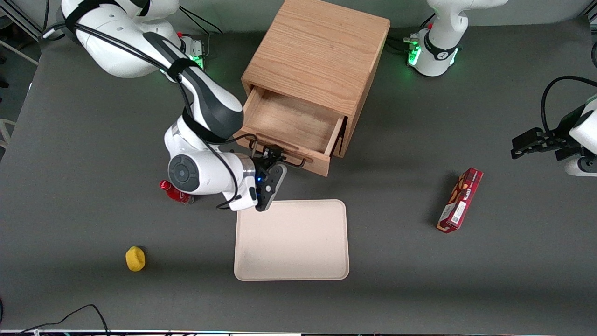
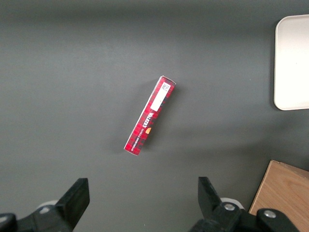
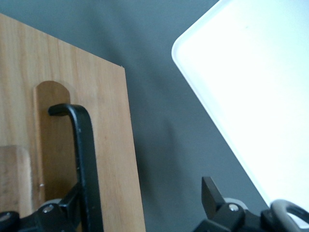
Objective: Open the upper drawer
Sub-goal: 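Pull the handle outward from the cabinet with the right gripper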
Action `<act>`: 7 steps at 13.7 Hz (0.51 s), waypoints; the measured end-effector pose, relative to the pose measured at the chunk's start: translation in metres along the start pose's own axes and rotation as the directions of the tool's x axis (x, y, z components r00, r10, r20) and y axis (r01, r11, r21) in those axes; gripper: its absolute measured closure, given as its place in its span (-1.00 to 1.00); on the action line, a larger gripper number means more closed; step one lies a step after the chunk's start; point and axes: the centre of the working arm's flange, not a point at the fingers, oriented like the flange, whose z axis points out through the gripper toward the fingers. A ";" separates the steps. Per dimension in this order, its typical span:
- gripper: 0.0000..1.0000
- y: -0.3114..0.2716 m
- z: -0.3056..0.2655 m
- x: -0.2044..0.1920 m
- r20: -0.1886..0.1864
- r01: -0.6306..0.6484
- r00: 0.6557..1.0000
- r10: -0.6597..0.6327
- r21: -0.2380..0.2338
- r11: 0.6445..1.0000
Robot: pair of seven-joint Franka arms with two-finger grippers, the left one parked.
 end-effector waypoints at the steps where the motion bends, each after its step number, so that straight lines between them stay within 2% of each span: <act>1: -1.00 0.005 -0.007 0.000 -0.006 -0.006 1.000 0.006 -0.006 1.000; 7: -1.00 0.035 -0.036 0.000 -0.056 -0.040 0.998 0.038 -0.044 0.998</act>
